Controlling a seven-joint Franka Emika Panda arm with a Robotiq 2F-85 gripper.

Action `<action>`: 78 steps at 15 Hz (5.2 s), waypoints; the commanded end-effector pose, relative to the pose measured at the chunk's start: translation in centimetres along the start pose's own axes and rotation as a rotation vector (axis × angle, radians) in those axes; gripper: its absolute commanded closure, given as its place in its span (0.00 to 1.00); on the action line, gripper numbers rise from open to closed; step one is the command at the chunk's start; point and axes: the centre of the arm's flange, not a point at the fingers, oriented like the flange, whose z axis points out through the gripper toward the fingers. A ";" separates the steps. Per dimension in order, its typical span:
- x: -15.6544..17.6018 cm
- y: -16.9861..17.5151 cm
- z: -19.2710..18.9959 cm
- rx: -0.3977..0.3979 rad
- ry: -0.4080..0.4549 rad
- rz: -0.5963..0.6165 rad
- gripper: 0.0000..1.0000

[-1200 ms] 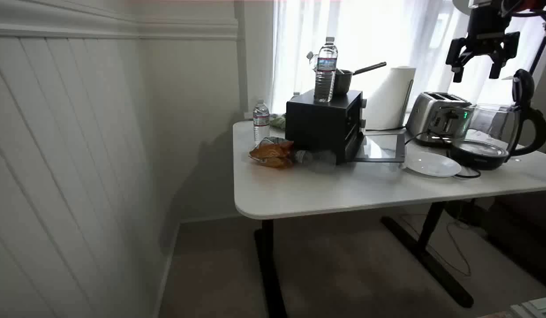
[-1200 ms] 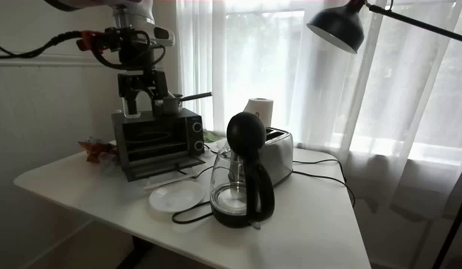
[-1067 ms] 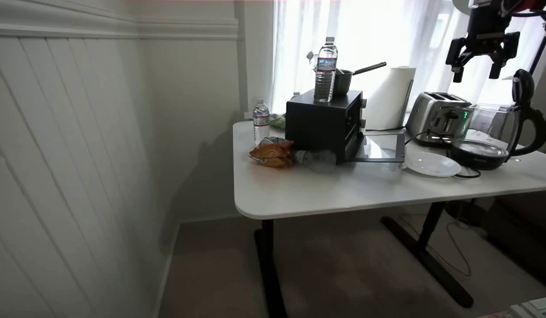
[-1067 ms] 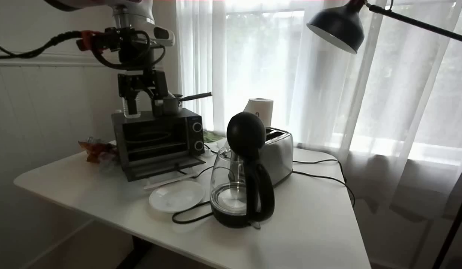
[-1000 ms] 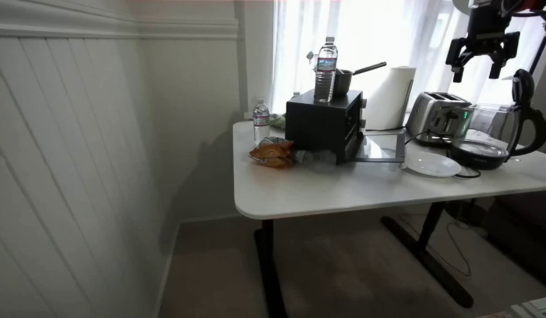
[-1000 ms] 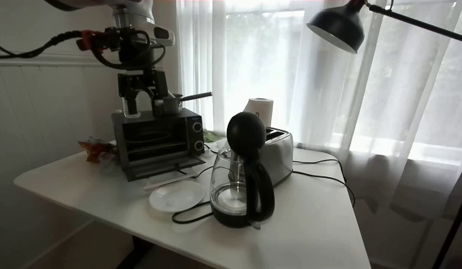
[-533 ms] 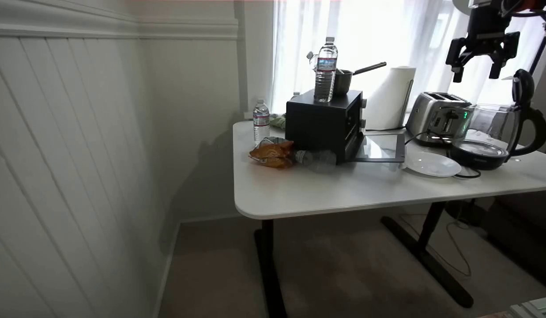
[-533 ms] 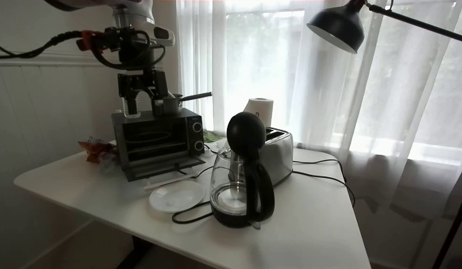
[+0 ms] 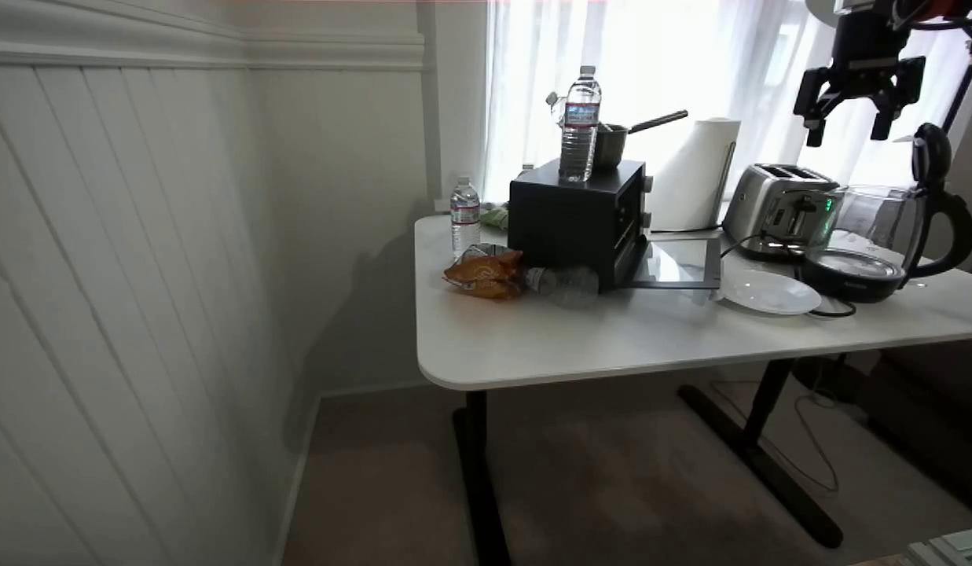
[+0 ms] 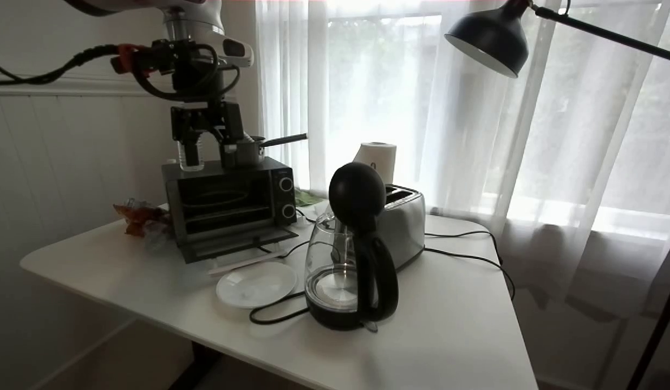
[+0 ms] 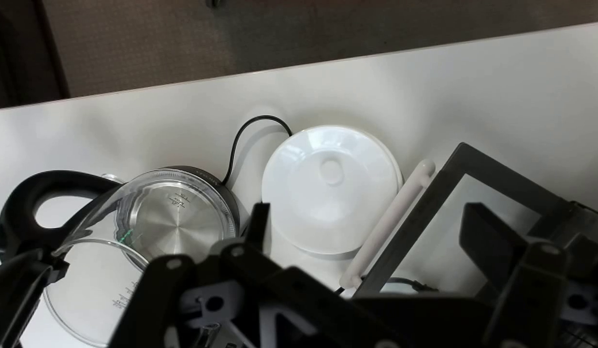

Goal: Close the kettle lid

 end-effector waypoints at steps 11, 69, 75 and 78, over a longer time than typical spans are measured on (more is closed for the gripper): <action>0.0 0.0 0.0 0.000 0.000 0.000 0.00; 9.5 17.7 2.9 0.192 0.116 0.567 1.00; 8.8 12.0 -3.7 0.134 0.142 0.386 0.73; 7.5 9.0 -6.7 0.121 0.167 0.285 0.54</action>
